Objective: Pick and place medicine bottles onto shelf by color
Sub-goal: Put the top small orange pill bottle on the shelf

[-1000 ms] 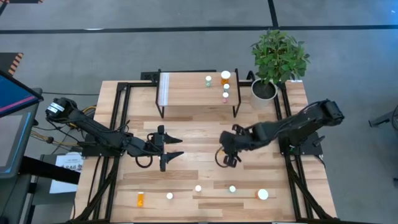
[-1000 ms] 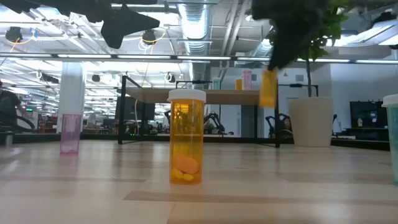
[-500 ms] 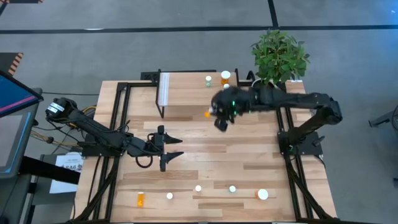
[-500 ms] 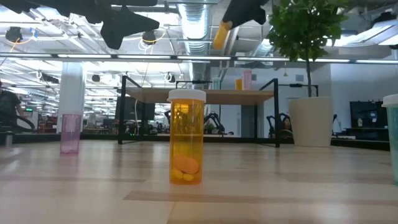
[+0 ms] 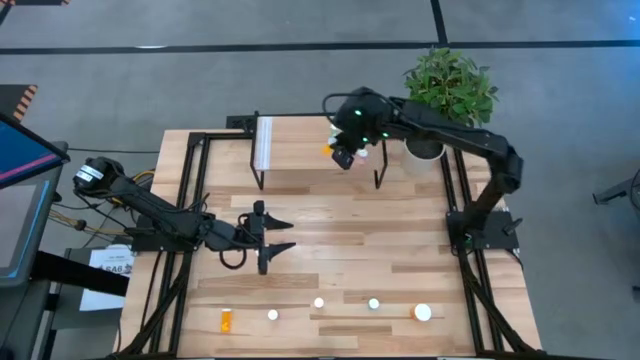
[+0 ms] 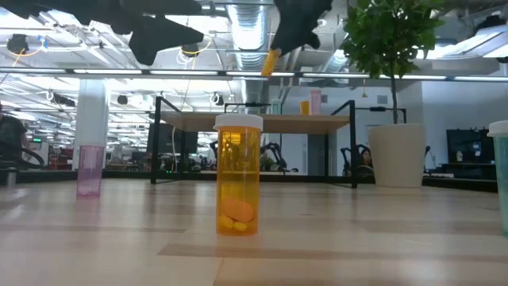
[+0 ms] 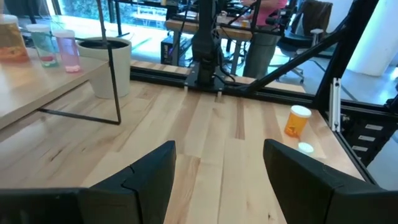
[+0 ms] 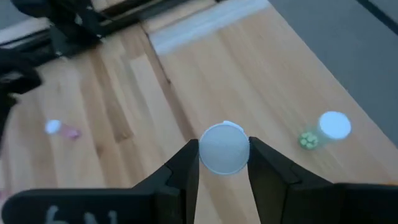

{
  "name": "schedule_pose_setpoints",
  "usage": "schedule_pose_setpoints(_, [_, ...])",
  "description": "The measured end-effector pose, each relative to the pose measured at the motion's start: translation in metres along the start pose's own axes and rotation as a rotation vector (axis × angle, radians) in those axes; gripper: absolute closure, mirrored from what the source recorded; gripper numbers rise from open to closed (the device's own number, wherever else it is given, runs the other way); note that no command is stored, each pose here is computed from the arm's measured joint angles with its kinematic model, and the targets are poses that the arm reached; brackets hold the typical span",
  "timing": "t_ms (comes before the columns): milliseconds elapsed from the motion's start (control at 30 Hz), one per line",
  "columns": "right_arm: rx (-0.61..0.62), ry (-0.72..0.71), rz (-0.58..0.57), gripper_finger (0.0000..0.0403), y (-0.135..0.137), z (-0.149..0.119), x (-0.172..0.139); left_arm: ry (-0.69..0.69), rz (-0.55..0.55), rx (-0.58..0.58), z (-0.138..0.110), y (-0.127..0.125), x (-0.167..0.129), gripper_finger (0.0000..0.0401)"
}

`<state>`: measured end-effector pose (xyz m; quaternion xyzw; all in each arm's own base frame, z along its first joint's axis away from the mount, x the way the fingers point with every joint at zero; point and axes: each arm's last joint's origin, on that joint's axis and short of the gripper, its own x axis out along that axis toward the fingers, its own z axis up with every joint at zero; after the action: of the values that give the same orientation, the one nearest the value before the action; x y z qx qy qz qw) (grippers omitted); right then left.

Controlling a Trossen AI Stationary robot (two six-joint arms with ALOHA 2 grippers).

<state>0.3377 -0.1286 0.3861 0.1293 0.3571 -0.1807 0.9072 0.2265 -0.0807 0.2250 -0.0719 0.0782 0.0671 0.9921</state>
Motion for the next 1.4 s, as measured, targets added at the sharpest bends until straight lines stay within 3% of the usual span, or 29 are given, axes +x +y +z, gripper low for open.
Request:
schedule_pose_setpoints(567, [0.047, 0.193, -0.09, 0.0271, -0.039, 0.006, 0.05, 0.027, -0.011, 0.003, -0.003, 0.0, 0.0, 0.017])
schedule_pose_setpoints(1033, [0.048, 0.218, -0.105, 0.0271, -0.042, 0.003, 0.05, 0.025, -0.013, -0.007, -0.002, 0.0, 0.0, 0.017])
schedule_pose_setpoints(1400, [0.04, 0.259, -0.11, 0.0265, -0.044, -0.001, 0.068, 0.024, -0.03, -0.012, -0.002, -0.001, 0.0, 0.017])
